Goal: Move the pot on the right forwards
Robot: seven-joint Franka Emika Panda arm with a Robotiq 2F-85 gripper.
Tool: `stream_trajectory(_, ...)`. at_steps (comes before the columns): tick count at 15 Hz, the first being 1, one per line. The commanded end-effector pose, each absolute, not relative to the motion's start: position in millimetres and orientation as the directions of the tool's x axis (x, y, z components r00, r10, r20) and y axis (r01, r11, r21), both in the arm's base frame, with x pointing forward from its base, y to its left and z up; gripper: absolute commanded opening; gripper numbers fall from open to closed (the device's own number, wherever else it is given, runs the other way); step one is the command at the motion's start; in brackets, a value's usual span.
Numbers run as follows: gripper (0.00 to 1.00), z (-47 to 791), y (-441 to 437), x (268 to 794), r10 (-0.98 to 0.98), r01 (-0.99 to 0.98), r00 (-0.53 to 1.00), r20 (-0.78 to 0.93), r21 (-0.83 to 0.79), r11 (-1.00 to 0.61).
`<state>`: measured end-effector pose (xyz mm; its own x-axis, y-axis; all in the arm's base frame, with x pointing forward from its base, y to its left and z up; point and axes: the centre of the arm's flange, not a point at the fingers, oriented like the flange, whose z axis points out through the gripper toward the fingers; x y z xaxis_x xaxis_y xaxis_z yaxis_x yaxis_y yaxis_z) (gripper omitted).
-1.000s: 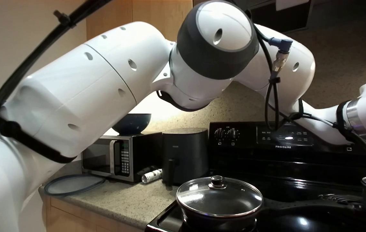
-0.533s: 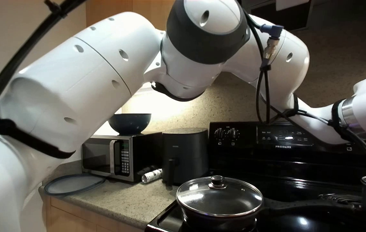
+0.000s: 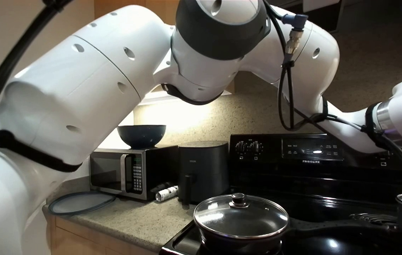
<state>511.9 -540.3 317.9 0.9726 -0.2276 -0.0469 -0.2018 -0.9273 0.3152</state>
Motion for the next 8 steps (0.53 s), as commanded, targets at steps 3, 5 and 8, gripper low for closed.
stream_trajectory(3, 0.00, 297.5, -530.4, 480.9, -0.192, -0.157, 0.979, -0.074, 0.333, -0.930)
stream_trajectory(5, 0.00, 286.8, -532.7, 465.8, -0.200, -0.162, 0.976, -0.090, 0.325, -0.932)
stream_trajectory(8, 0.00, 278.6, -536.5, 445.1, -0.216, -0.172, 0.971, -0.107, 0.321, -0.931)
